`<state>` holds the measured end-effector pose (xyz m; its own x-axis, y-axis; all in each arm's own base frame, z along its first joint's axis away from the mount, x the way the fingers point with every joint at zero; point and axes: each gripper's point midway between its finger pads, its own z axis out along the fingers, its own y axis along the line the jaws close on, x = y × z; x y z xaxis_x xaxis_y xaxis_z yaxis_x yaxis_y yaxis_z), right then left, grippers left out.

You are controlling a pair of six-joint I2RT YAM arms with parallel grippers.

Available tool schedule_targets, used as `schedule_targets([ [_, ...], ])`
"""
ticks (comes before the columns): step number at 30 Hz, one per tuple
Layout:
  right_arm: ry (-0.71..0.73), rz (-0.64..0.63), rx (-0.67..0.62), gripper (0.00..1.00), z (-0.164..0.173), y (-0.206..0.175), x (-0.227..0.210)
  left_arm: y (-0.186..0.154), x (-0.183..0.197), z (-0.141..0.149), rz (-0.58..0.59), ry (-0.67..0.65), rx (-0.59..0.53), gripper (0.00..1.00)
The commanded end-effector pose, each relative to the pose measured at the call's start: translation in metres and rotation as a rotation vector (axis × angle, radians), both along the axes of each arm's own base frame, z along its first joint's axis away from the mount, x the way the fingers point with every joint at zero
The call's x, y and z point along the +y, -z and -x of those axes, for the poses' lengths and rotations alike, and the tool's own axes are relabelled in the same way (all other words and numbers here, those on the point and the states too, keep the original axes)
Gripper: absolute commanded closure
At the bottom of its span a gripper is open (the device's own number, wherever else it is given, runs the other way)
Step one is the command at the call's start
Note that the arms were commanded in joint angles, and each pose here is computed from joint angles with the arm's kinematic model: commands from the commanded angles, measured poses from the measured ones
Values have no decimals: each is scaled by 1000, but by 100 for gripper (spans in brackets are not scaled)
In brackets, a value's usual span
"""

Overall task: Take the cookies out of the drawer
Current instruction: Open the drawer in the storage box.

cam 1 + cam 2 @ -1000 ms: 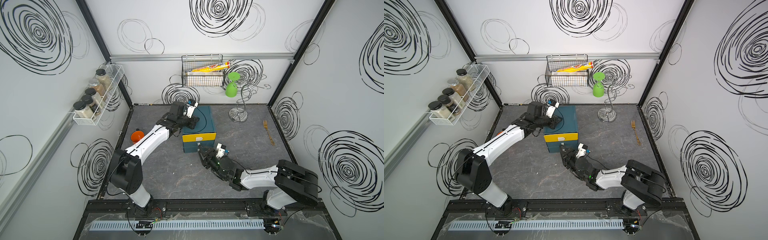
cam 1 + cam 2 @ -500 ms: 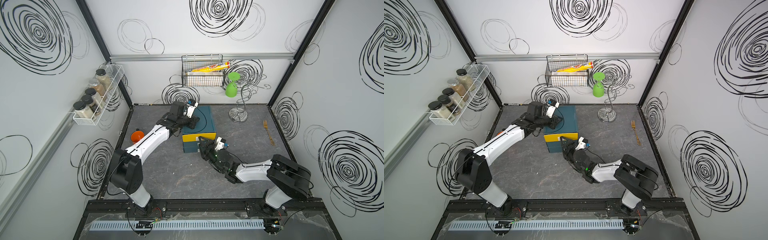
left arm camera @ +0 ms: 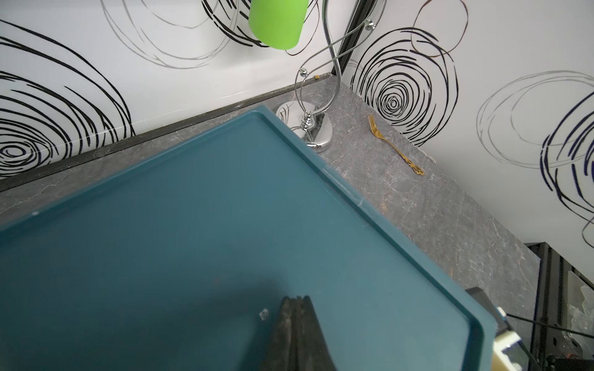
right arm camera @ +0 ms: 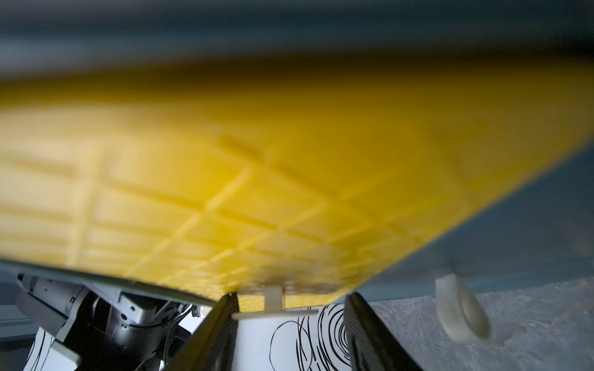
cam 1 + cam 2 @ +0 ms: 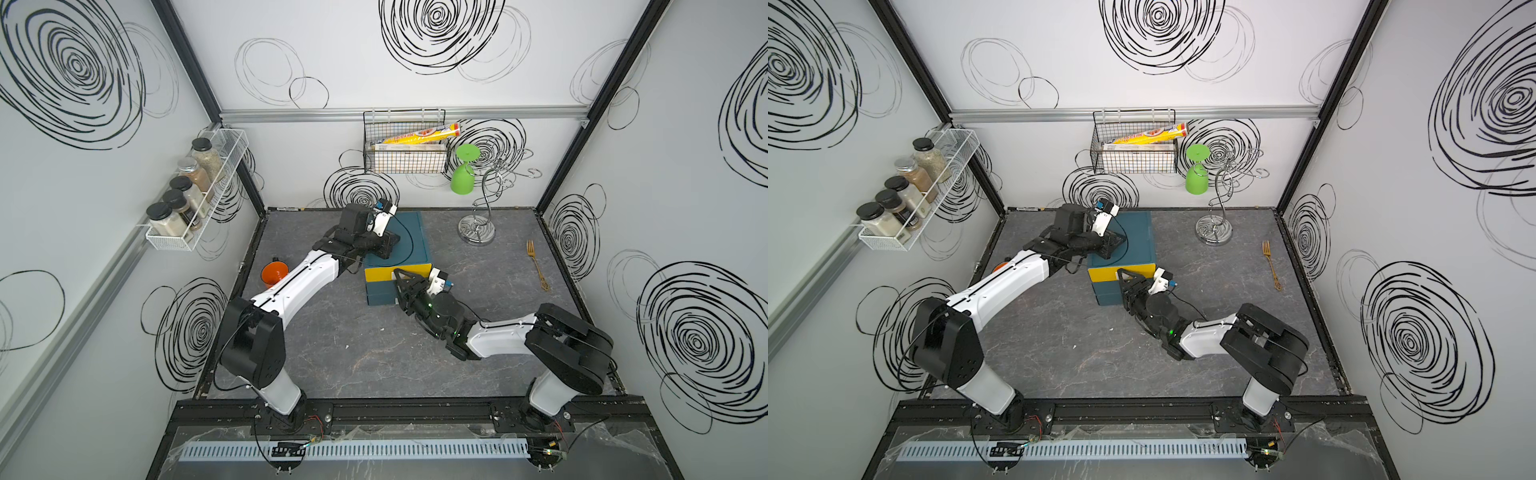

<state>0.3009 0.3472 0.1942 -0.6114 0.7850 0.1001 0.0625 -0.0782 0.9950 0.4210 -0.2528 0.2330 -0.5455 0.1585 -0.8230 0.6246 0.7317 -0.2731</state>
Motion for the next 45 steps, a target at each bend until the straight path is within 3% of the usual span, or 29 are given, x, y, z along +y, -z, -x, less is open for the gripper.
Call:
schedule_targets([
  [1,25,-17,-13,44,-12,-8,-1,76,18,28,-120,-22,250,94],
  [14,49,-26,2,57,-24,-7,-5,82,17,32,-114,-8,260,94],
  [18,46,-21,-5,65,-25,-9,-3,83,17,32,-115,-7,260,94],
  [26,-11,-18,-12,69,-17,-9,4,84,17,31,-117,-10,260,94],
  [29,-20,-19,-7,73,-11,-8,3,85,17,31,-118,-9,261,94],
  [45,-111,-9,66,73,56,14,19,91,18,28,-128,-19,278,94],
])
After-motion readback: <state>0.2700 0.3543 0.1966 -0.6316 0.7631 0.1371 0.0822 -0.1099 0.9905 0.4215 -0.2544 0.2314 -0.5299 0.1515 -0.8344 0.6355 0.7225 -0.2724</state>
